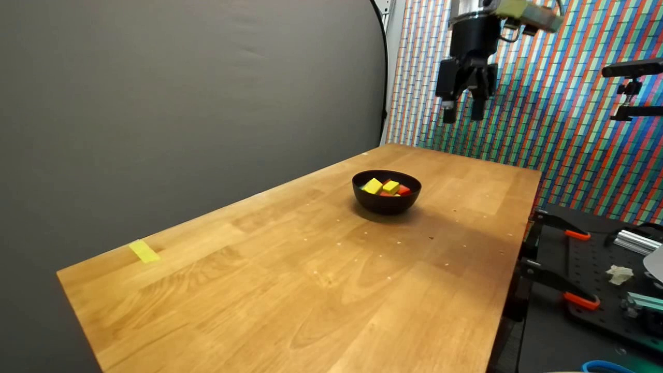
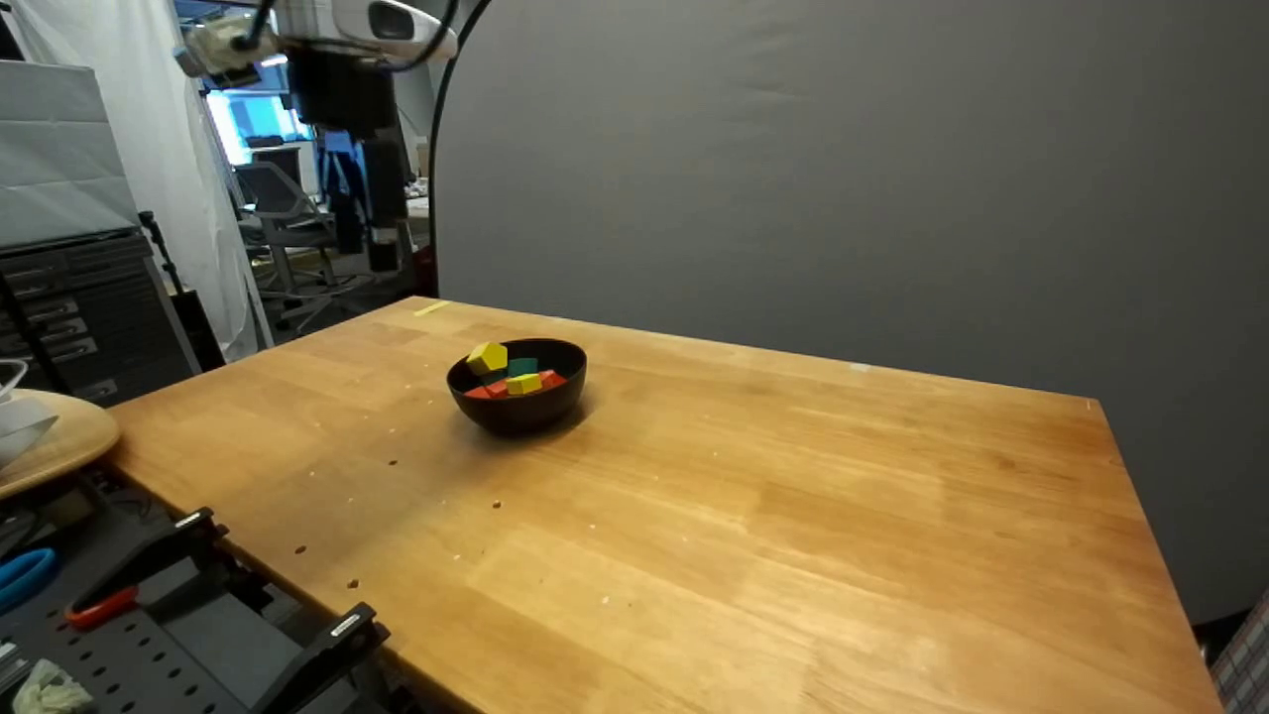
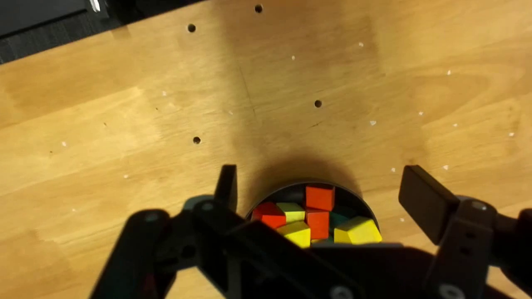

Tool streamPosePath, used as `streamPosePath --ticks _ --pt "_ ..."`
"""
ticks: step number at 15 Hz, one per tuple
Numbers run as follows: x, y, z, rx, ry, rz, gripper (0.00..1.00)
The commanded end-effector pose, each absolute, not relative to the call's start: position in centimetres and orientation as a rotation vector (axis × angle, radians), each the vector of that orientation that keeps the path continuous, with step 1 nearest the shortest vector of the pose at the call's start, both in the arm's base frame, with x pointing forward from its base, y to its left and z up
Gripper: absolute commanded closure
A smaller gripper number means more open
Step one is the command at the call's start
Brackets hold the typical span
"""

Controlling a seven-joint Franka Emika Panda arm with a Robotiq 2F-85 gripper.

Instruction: Remove all the blocks from the black bowl and place them on the table

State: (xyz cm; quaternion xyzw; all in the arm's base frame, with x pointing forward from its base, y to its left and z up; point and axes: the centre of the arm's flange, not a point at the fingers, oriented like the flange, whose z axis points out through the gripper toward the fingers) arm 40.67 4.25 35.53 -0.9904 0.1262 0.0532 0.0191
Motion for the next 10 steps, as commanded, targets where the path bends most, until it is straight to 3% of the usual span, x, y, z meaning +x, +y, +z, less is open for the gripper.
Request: streamPosePath --ticks 1,10 --pt "48.2 4.6 30.4 -3.022 0.480 0.170 0.00" --pt "56.7 3.9 20.4 -2.983 0.636 0.247 0.00"
